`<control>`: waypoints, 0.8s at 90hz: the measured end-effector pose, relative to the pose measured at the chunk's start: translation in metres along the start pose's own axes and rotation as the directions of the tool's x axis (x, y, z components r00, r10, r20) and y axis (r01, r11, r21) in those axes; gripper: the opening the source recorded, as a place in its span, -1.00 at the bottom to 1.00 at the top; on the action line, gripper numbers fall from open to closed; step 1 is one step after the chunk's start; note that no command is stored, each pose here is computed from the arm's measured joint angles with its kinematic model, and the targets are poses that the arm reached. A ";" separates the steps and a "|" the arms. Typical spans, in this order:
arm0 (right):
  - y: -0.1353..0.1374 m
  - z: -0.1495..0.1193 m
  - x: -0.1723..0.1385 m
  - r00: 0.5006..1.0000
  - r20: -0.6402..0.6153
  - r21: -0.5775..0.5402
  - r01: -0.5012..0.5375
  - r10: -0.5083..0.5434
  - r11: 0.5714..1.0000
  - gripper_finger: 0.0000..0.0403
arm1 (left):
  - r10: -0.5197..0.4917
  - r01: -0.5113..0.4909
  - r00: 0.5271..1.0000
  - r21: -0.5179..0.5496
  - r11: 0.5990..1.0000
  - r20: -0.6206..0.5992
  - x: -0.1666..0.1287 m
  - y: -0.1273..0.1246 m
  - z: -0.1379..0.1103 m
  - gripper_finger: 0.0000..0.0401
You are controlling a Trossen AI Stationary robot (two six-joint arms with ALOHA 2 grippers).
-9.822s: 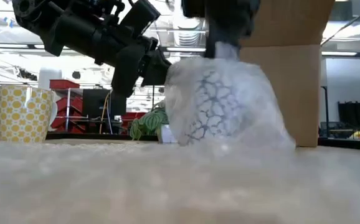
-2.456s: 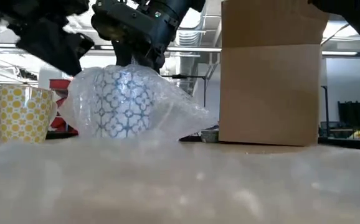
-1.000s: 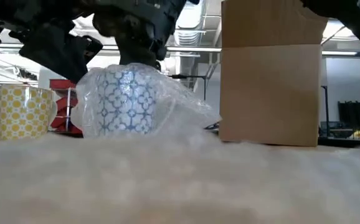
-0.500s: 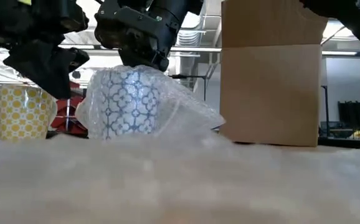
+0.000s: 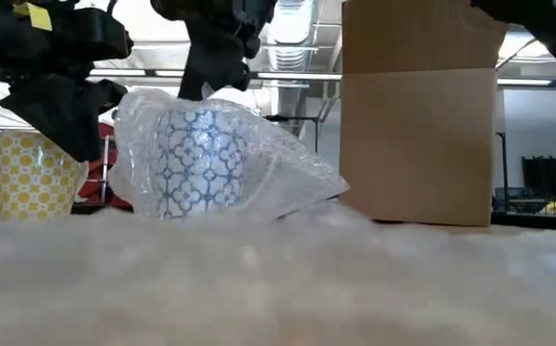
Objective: Wrap mug
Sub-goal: Wrap the blue cup with the bubble wrap
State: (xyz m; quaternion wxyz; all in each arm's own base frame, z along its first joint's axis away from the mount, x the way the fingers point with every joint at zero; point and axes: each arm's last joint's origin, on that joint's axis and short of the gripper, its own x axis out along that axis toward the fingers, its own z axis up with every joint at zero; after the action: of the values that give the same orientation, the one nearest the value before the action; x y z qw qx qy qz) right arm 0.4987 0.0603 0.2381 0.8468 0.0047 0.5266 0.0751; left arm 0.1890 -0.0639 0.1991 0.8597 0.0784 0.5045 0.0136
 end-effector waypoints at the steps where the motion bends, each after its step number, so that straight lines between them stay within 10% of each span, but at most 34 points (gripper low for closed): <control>1: -0.001 -0.001 0.002 1.000 -0.006 0.003 0.000 0.000 1.000 -1.00 | 0.000 0.000 1.000 0.000 1.000 0.000 0.000 0.000 0.000 -0.77; 37: -0.014 -0.032 0.057 0.999 -0.032 0.041 -0.026 0.028 0.999 -1.00 | -0.062 0.048 0.978 0.074 0.996 0.199 -0.003 -0.008 0.019 -0.77; 72: -0.005 -0.008 0.004 0.999 0.033 0.002 -0.013 0.013 1.000 -1.00 | -0.105 0.051 0.931 0.160 0.986 0.350 -0.004 -0.012 0.034 -0.77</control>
State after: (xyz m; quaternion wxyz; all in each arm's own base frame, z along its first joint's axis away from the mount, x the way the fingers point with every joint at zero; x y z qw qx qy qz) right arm 0.4937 0.0553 0.2308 0.8549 0.0103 0.5125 0.0800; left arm 0.2159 -0.0800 0.2170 0.9288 0.1231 0.3420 -0.0725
